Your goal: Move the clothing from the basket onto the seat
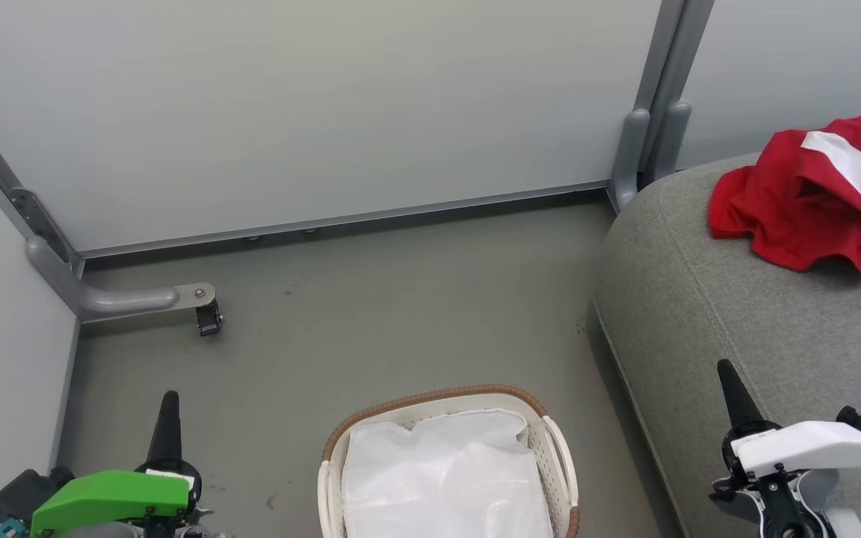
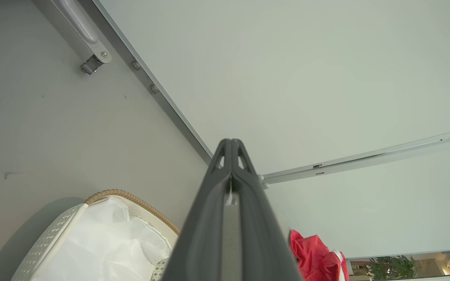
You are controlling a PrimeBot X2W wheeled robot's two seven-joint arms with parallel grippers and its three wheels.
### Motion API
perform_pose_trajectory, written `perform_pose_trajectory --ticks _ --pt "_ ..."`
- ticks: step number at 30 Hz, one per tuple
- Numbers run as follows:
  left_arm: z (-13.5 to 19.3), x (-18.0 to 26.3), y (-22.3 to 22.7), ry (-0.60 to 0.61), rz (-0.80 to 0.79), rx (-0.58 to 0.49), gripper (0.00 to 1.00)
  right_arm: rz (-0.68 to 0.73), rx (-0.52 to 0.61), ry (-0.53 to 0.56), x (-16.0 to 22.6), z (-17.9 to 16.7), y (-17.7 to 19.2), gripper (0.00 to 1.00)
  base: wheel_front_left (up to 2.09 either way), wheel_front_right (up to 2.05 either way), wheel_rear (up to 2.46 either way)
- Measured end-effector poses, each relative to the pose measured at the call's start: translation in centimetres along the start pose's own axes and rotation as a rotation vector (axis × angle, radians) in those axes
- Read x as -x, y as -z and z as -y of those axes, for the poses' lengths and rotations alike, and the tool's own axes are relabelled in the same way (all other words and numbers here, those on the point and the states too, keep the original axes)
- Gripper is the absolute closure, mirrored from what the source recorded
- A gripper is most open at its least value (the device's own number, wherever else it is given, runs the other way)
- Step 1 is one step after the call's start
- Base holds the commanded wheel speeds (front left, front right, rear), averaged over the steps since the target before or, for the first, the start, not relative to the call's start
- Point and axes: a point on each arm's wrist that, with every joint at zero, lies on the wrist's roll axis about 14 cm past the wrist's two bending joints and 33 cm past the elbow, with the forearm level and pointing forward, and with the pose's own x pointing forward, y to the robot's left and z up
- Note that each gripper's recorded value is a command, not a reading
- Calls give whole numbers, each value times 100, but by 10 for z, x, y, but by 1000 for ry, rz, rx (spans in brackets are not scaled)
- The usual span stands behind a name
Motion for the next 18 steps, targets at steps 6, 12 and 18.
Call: perform_pose_trajectory --ticks 6,12,18 --pt "4 -3 -3 14 3 54 100 1 -60 -6 -2 -2 -2 100 0 0 0" --pt "7 -5 -5 24 4 105 100 3 -114 -9 -2 -3 -4 100 0 0 0" --pt "9 -6 -6 33 2 152 100 1 -165 -11 -3 -3 -5 100 0 0 0"
